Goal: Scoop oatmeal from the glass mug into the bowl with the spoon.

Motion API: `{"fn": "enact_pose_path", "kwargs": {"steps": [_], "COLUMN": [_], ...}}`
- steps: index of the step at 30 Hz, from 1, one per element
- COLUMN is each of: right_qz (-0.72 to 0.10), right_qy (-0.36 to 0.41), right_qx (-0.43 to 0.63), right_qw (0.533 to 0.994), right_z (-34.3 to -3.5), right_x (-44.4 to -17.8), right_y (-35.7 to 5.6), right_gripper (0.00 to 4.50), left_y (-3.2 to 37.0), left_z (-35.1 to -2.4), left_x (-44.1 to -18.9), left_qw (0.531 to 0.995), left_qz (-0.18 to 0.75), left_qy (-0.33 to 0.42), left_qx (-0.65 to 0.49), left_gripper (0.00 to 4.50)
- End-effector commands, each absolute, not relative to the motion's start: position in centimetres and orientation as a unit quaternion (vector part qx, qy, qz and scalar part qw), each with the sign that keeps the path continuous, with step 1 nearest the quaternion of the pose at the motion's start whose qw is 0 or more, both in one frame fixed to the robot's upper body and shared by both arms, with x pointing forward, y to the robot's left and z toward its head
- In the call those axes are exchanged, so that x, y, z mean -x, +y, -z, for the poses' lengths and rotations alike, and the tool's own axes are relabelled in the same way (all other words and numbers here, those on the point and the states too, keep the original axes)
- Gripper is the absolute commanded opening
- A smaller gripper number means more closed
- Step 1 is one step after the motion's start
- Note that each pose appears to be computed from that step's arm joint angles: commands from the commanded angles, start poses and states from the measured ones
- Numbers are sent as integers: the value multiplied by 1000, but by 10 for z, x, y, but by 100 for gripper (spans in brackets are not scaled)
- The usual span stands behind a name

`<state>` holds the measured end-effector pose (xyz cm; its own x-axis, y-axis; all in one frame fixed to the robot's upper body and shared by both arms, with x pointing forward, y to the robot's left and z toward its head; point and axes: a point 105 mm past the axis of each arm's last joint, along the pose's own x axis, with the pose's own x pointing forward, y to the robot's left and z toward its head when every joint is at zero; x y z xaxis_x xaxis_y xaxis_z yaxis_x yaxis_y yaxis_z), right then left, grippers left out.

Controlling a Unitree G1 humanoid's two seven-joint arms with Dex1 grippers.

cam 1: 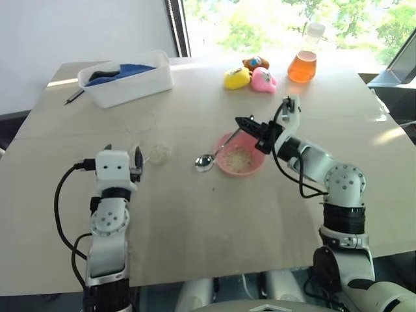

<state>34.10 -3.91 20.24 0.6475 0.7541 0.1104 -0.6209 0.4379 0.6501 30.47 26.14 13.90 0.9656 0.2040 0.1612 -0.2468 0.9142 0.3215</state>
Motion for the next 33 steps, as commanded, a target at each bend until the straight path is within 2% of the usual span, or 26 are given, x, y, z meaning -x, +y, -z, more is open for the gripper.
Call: {"fn": "enact_pose_path", "kwargs": {"steps": [1, 2, 33], "right_qz": [-419, -418, -416], "right_qy": [73, 73, 67], "right_qx": [-337, -337, -335], "right_qw": [840, 840, 842], "right_z": [-213, -213, -213], "right_x": [-337, -337, -337], "right_y": [-39, -39, -38], "right_gripper": [0, 0, 0], "left_y": [268, 268, 286], "left_z": [-146, -145, -151], "left_x": [-305, -306, -324], "left_qw": [973, 973, 971], "left_qz": [-127, -126, -116], "left_qy": [-66, -65, -74], "left_qx": [-180, -181, -194], "left_gripper": [140, 96, 96]}}
